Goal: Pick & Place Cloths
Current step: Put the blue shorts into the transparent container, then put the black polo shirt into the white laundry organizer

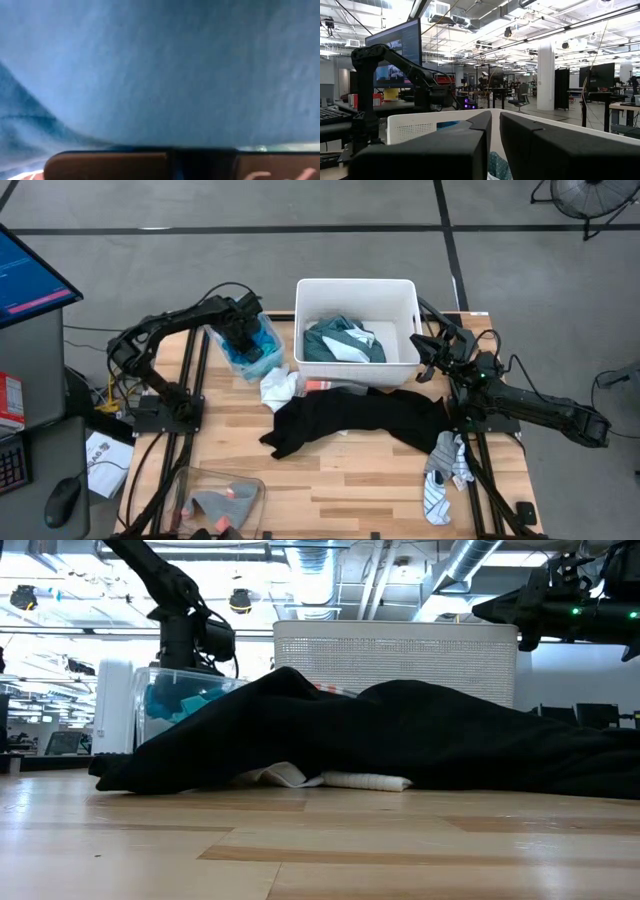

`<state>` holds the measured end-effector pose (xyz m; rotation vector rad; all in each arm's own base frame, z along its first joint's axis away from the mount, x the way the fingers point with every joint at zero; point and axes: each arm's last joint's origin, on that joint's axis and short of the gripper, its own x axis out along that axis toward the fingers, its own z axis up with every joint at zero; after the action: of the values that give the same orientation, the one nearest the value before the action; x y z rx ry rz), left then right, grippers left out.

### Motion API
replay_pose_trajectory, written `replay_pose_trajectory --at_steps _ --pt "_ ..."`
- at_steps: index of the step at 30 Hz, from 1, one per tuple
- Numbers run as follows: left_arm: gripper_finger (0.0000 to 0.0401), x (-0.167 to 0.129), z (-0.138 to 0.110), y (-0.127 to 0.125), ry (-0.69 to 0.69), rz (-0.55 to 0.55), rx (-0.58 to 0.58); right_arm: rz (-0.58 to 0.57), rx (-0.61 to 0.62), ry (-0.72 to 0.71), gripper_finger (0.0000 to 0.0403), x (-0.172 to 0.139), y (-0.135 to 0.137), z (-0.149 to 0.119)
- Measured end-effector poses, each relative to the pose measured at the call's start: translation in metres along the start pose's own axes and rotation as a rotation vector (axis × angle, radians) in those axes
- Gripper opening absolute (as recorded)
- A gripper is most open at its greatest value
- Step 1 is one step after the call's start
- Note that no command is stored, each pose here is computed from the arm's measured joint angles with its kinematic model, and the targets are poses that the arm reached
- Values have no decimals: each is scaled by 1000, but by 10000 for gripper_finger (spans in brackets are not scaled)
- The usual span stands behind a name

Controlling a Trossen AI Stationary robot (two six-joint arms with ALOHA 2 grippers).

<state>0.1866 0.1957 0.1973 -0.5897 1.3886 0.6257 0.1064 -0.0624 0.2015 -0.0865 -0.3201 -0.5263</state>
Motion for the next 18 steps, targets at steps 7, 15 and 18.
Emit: replay_pose_trajectory --at_steps 7,15,18 --pt "7 -20 -7 0 -78 35 0 0 0 0 37 0 0 0" --pt "83 -88 -41 -4 -379 -39 18 0 0 0 37 0 0 0" --pt "126 -113 -53 -11 -552 -137 15 0 0 0 37 0 0 0"
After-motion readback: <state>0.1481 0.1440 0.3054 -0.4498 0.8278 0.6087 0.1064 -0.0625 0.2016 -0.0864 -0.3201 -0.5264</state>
